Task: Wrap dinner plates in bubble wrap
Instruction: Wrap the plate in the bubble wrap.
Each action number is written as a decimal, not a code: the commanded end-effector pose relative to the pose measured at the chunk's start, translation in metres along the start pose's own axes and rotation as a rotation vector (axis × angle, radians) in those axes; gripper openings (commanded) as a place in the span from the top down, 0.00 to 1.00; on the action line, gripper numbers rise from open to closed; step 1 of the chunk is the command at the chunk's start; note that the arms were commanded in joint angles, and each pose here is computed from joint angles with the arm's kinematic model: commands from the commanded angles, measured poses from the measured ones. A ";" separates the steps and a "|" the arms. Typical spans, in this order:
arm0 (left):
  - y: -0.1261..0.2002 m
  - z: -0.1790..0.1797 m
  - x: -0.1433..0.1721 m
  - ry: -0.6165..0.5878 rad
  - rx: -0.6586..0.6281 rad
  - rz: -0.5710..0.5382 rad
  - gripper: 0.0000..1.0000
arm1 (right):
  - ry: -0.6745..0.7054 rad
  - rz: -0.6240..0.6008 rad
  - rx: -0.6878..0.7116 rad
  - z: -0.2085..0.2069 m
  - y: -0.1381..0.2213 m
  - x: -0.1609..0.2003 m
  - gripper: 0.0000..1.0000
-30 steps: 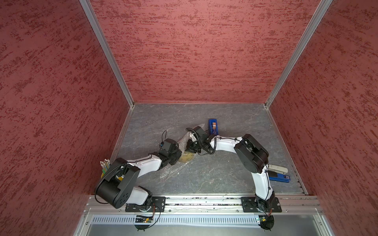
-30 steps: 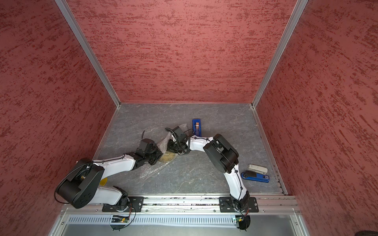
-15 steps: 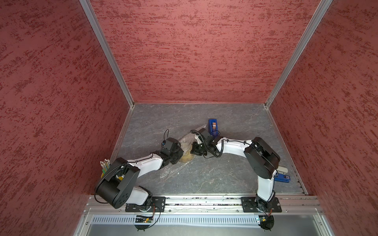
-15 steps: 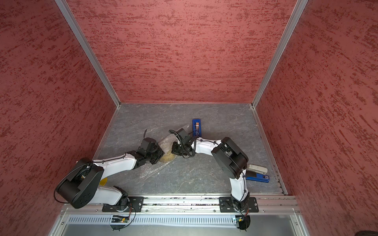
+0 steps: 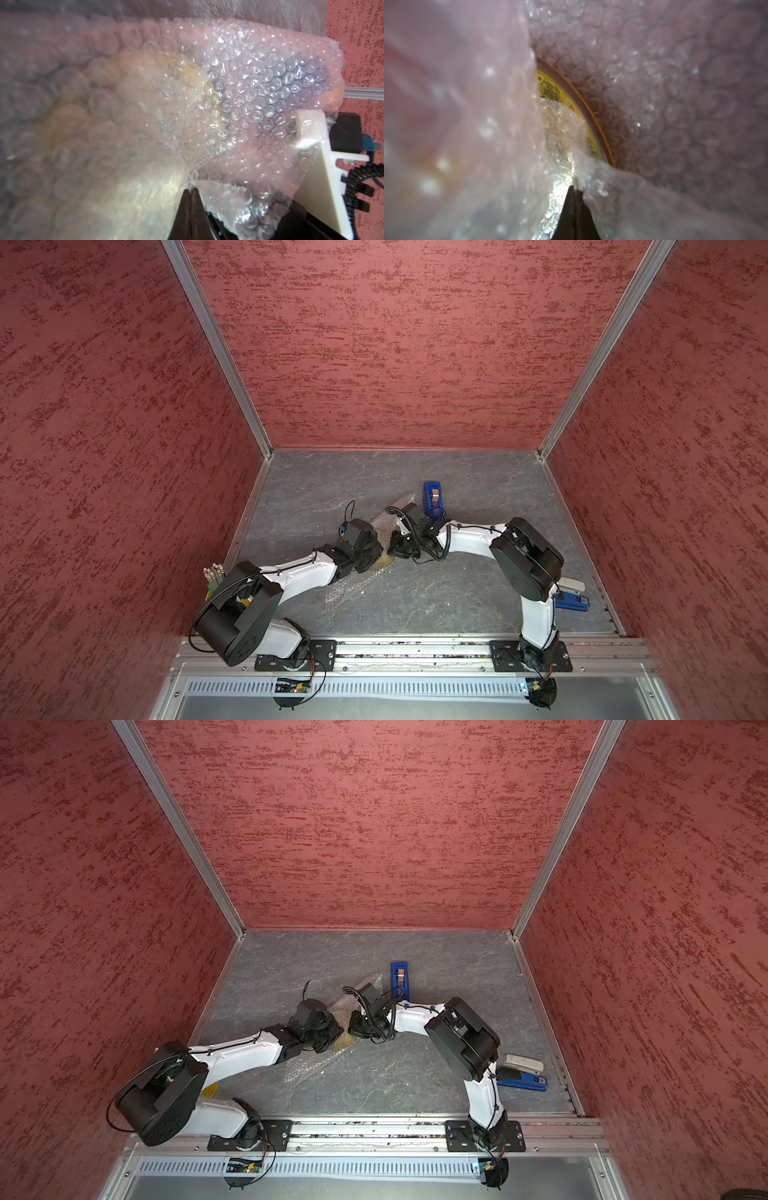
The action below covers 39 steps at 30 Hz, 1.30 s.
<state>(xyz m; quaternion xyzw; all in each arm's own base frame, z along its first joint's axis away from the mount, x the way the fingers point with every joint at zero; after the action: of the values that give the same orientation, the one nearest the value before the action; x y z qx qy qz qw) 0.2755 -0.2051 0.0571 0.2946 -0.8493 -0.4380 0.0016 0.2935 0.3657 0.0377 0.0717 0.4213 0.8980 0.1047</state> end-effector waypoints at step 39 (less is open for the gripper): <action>-0.012 0.027 0.014 0.034 -0.045 0.043 1.00 | 0.041 -0.011 0.032 0.047 -0.012 -0.030 0.96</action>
<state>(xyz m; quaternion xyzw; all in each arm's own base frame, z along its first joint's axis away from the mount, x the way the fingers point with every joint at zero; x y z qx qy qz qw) 0.2676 -0.2023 0.0326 0.2904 -0.8478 -0.4425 0.0314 0.3364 0.4002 0.0483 0.0484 0.4472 0.8878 0.0972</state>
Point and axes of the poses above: each gripper's point midway between its finger pads, its own y axis back along the fingers, its own z axis along the line the jaws close on, x = y × z, the point moved 1 cm from there along y, back along the fingers, and after that the axes turned 12 degrees about -y, right-handed, at the moved point
